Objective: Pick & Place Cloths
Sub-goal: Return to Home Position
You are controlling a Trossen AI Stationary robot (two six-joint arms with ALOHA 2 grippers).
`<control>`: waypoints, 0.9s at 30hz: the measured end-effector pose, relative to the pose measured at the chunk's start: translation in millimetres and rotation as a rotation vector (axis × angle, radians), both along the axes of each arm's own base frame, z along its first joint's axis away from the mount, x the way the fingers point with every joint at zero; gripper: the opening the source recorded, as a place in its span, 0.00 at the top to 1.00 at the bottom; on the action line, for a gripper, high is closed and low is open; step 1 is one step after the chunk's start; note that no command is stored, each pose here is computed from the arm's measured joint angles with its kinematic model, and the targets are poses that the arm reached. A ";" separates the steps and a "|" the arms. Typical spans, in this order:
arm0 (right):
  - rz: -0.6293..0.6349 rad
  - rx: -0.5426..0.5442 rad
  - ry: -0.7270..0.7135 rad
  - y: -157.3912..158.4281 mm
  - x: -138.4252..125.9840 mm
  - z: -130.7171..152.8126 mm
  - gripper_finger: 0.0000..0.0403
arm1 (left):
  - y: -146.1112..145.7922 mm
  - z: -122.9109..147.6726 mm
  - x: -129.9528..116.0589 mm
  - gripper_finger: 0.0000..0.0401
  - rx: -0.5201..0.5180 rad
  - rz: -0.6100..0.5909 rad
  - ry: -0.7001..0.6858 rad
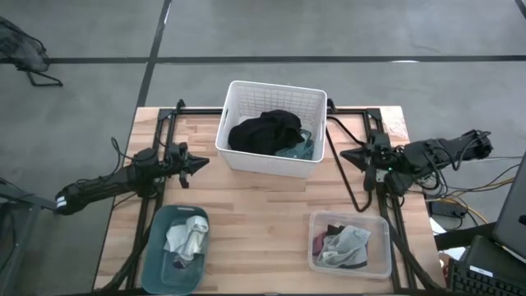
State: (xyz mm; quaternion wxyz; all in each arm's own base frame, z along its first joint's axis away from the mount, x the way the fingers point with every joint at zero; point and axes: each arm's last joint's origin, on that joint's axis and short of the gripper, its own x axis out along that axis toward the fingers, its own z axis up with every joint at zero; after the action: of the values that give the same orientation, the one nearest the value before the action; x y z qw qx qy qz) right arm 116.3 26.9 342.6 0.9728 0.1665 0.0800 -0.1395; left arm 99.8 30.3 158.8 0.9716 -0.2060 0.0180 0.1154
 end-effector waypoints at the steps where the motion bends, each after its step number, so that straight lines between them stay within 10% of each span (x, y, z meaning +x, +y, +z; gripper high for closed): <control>1: -0.003 -0.004 -0.004 -0.6 -1.2 -1.9 0.98 | 0.0 0.0 0.0 0.97 0.000 0.000 0.000; 7: -0.071 -0.135 0.034 -5.7 -1.8 -19.8 0.98 | 0.0 0.0 0.0 0.97 0.000 0.000 0.000; 27: 0.077 -0.019 -0.228 -17.2 -12.2 -119.2 0.98 | 0.0 0.0 0.0 0.97 0.000 -0.001 0.000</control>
State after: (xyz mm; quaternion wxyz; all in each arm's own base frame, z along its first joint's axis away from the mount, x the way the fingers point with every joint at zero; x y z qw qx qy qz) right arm 104.1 9.7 223.3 0.9818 0.1687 -0.0263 -0.0828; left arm 99.8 30.2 158.8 0.9716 -0.2059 0.0180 0.1151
